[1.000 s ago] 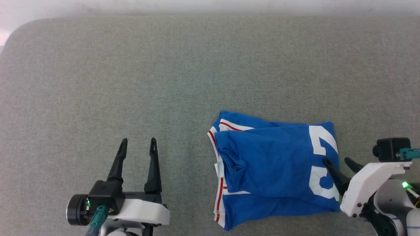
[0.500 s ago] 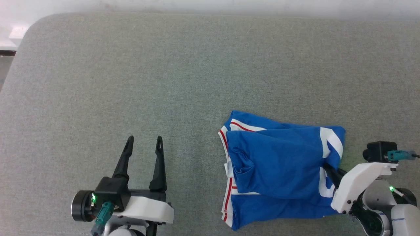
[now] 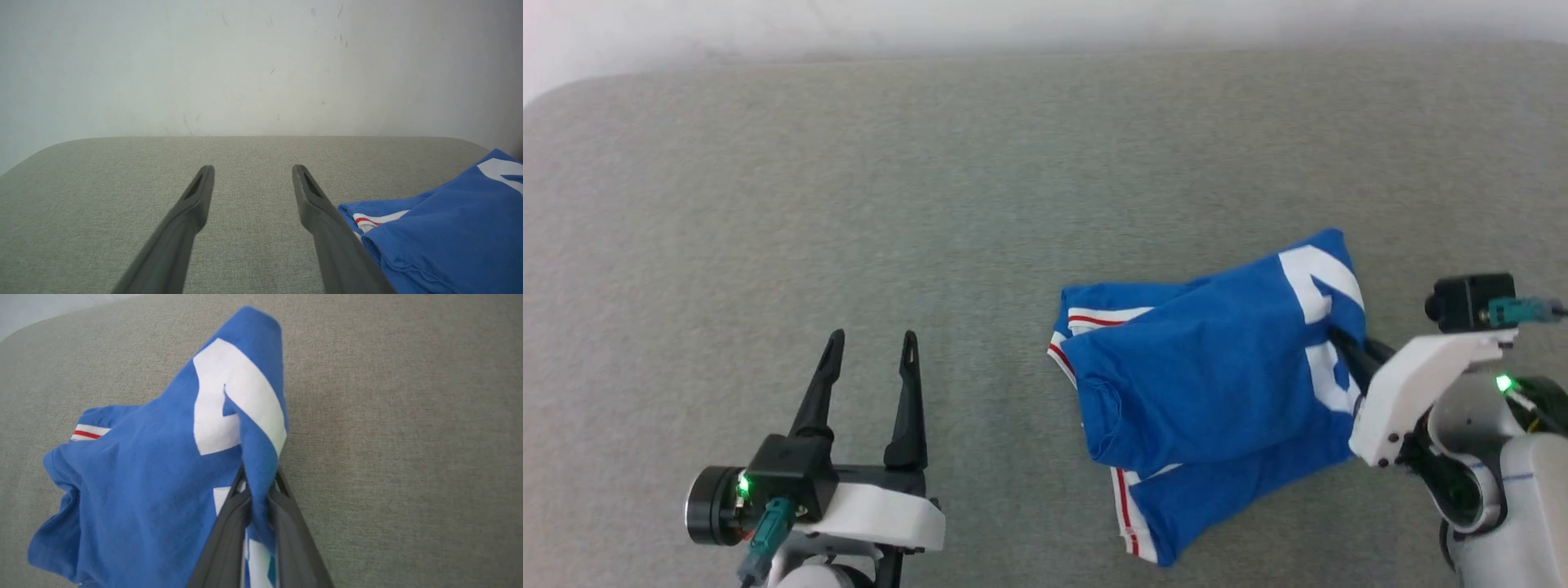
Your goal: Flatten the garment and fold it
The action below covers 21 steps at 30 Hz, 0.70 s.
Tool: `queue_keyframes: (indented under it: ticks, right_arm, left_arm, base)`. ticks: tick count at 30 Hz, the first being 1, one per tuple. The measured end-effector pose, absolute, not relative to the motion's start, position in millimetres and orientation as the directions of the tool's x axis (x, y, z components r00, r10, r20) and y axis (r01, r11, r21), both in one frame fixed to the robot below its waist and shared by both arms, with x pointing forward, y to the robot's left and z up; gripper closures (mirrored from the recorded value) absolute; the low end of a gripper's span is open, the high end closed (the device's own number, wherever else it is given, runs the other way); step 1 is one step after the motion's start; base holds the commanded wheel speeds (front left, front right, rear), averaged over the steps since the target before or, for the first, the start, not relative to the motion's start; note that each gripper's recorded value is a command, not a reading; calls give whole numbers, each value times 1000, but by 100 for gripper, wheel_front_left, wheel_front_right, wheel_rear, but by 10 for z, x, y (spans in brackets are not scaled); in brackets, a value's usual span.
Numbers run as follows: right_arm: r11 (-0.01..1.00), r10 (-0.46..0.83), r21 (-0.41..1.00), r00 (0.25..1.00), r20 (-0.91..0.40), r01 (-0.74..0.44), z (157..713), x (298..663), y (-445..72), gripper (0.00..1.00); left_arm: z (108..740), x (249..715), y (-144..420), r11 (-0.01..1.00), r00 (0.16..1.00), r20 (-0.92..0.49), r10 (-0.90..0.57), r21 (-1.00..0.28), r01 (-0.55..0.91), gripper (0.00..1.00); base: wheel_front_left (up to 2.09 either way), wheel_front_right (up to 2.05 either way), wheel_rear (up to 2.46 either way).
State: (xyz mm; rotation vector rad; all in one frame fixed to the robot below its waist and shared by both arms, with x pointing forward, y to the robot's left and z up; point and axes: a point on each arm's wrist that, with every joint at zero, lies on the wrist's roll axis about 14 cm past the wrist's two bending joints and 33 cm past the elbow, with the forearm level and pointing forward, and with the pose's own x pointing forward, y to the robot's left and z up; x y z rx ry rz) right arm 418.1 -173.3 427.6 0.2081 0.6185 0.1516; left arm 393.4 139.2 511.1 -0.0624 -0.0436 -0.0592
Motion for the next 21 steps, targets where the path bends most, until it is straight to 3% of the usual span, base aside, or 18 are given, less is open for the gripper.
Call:
queue_keyframes:
  ticks: [21]
  right_arm:
    - [998, -57, -31, 877, -477, 47, 4893, 4142, -2911, 100]
  left_arm:
    - [5226, 4308, 458, 940, 941, 83, -329, -67, 335, 0]
  base:
    - [0, 0, 0]
